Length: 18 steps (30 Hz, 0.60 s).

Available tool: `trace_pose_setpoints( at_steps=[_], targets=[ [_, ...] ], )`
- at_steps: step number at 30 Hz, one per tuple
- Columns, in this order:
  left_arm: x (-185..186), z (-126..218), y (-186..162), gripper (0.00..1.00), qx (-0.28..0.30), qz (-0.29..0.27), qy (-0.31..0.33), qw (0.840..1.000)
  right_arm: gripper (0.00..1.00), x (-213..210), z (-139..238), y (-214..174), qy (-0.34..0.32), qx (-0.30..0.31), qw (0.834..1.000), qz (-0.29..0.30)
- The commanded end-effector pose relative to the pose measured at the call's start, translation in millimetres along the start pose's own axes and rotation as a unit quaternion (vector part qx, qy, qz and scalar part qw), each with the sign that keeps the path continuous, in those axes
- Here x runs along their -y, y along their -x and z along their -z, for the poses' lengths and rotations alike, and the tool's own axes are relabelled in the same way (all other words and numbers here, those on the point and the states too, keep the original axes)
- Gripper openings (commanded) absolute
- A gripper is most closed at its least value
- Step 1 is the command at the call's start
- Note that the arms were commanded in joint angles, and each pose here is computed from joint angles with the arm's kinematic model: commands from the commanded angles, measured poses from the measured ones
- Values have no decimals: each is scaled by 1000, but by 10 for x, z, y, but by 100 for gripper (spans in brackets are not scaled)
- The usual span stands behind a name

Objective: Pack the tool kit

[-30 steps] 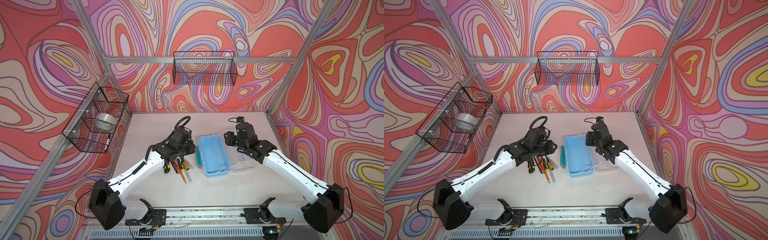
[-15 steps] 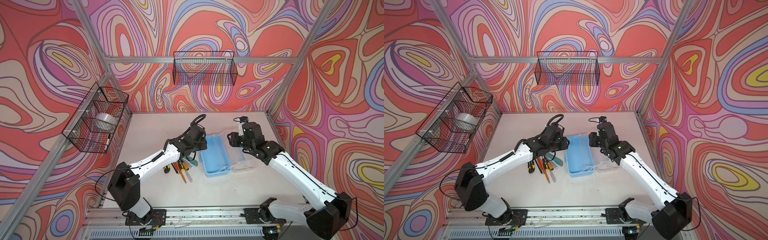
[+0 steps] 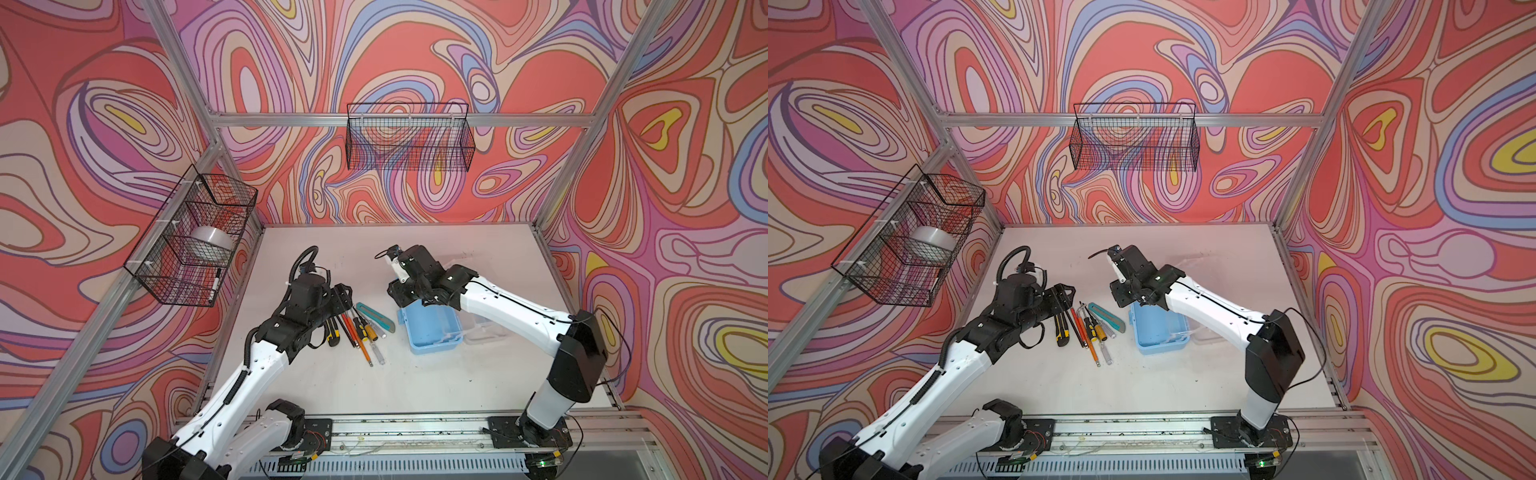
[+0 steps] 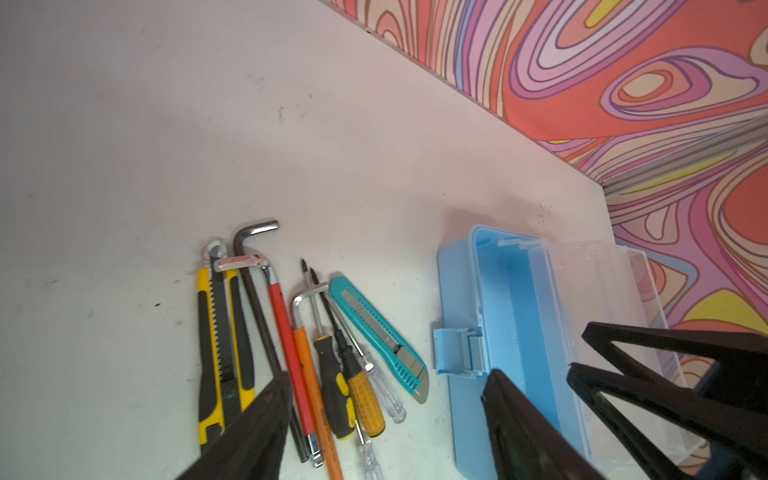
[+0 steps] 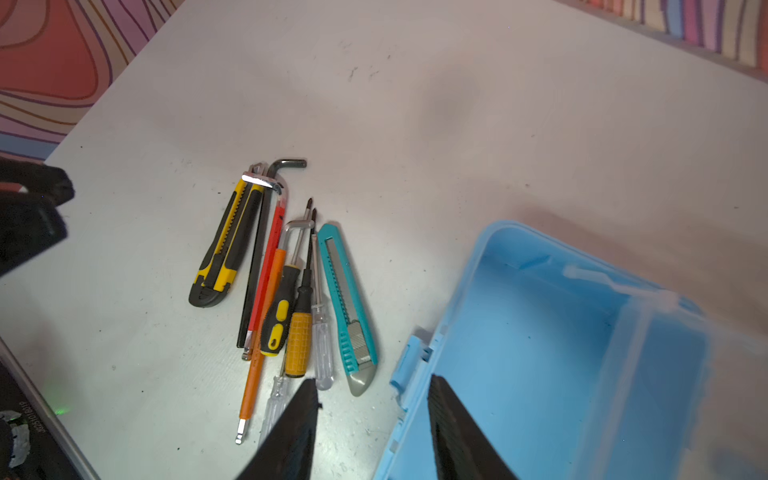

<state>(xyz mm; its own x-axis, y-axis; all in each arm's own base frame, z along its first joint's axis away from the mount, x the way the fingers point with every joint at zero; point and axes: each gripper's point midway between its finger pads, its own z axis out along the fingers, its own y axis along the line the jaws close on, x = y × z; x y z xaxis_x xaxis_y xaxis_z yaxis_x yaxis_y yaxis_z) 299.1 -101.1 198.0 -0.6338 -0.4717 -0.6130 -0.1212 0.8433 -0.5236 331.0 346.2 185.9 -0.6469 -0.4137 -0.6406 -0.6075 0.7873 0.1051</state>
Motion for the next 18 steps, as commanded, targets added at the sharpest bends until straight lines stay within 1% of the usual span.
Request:
trace_pose_setpoints(
  at_steps=[1, 5, 9, 15, 18],
  targets=[
    [-163, 11, -194, 76, -39, 8, -4, 999, 43, -99, -198, -102, 7, -37, 998, 43],
    [-358, 4, -272, 77, -52, 33, -2, 998, 44, -203, -462, -199, 1, -68, 995, 70],
    [-497, -20, -294, 77, -54, 52, 0, 997, 44, -225, -715, -325, -11, -97, 992, 80],
    [-513, -56, -286, 78, -51, 49, -2, 998, 46, -178, -1011, -560, -21, -141, 986, 91],
    [-508, -92, -316, 78, -52, 55, -10, 997, 46, -148, -1101, -611, -34, -151, 983, 94]
  ],
)
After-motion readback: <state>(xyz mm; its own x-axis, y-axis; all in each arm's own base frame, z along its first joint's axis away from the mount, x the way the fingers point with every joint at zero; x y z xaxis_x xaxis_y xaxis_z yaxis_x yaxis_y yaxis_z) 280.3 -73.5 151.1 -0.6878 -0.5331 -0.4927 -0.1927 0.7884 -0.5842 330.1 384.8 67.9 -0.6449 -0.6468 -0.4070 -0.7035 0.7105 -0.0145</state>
